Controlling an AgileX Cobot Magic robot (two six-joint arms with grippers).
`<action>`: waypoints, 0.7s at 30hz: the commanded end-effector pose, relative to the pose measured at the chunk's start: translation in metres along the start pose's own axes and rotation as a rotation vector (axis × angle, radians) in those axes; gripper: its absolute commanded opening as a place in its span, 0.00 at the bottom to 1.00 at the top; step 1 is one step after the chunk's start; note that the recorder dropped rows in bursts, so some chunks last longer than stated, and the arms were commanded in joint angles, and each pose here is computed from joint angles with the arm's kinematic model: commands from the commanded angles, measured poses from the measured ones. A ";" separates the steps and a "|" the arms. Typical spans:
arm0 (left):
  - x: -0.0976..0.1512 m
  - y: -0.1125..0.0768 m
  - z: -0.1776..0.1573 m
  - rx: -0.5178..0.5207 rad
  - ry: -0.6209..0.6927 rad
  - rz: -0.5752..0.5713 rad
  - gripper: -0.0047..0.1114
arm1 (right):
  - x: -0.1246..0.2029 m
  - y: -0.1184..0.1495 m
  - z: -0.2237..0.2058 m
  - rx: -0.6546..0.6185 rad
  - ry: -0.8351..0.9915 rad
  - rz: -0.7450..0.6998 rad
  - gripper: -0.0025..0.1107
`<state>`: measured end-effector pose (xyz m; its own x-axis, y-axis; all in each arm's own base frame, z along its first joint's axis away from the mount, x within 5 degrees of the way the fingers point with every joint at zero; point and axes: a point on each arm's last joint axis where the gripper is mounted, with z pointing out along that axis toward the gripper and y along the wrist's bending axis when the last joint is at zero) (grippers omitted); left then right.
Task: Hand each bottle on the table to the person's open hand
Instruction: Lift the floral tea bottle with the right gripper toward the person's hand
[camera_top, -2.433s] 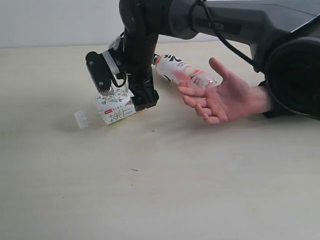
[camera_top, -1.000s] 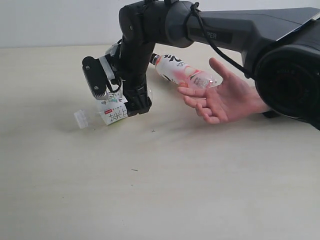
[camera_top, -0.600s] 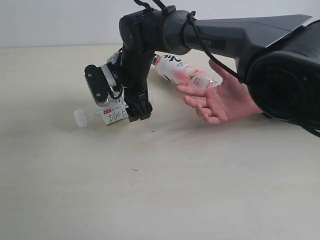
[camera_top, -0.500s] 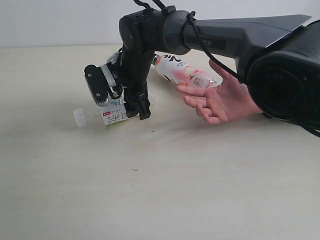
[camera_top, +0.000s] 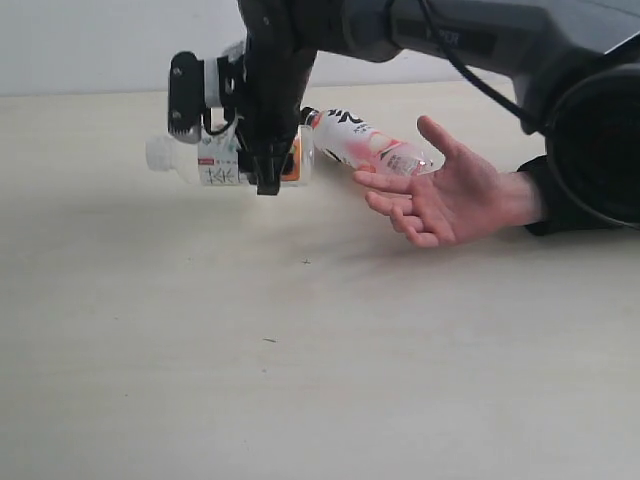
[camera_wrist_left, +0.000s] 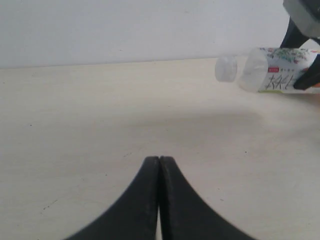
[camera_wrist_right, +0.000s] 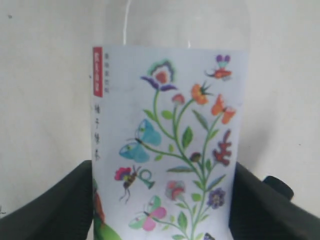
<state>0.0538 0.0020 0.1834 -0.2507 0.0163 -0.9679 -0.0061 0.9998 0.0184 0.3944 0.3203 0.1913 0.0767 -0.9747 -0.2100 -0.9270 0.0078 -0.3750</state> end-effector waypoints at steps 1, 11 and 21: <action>0.000 0.000 0.000 0.000 -0.009 0.001 0.06 | -0.005 -0.008 -0.032 0.047 -0.029 0.109 0.02; 0.000 0.000 0.000 0.000 -0.009 0.001 0.06 | 0.013 -0.028 -0.088 0.224 0.053 0.349 0.02; 0.000 0.000 0.000 0.000 -0.009 0.001 0.06 | 0.081 -0.049 -0.133 0.161 0.158 0.711 0.02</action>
<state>0.0538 0.0020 0.1834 -0.2507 0.0163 -0.9679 -0.0061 0.9998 0.0184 0.3986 0.2309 0.3020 -0.5030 -0.8019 -0.3224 -0.7037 0.5966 -0.3859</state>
